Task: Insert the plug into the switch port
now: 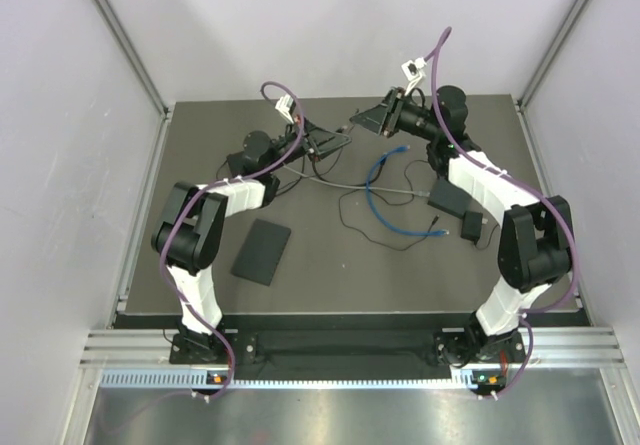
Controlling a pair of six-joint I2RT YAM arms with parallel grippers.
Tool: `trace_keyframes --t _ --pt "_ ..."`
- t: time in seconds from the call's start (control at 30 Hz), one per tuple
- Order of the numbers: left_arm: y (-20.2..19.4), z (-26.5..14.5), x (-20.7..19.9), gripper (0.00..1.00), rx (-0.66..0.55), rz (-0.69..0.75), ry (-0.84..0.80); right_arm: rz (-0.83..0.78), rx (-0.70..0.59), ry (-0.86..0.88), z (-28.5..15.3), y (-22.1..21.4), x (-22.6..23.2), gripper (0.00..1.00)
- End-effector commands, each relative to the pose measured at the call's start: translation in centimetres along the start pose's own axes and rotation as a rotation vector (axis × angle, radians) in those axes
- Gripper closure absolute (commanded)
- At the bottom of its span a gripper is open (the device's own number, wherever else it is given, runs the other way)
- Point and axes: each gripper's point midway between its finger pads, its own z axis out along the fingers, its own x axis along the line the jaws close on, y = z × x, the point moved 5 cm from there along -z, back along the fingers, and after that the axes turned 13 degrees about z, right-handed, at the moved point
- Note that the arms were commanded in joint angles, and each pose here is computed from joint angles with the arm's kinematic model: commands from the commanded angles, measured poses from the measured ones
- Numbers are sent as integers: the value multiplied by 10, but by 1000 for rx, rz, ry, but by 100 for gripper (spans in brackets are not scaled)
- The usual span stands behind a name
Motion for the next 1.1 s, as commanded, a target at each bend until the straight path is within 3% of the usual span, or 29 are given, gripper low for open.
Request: trace_keyframes --t 0.0,0.13,0.17,0.2,0.27,0.4,0.47,0.5,0.57,0.83,1.07 --pt "9 0 -38 100 -44 85 -101 -106 -57 80 10 23 29 65" --pt "9 -1 -37 100 -47 76 -102 -110 -49 73 14 22 28 79" --pt "8 -1 -37 100 -45 77 -102 -118 -46 71 15 22 29 95" --pt "8 -2 -37 100 -45 78 -103 -119 -44 63 15 22 27 100" --pt "9 -1 -38 100 -46 83 -106 -125 -34 52 15 21 25 100" --pt "10 -1 -40 84 -48 97 -108 -137 -11 17 15 17 17 100" --pt "9 -3 -41 65 -35 112 -113 -145 -3 12 15 15 16 100" --pt "9 -4 -42 48 -32 123 -123 -140 7 8 15 13 15 100" --pt "12 -10 -41 42 -23 145 -112 -137 19 18 14 11 16 100" --pt "11 -18 -47 45 121 391 -61 -131 55 89 13 3 36 100" --pt "3 -22 -34 45 163 440 41 -113 74 128 14 -3 48 100"
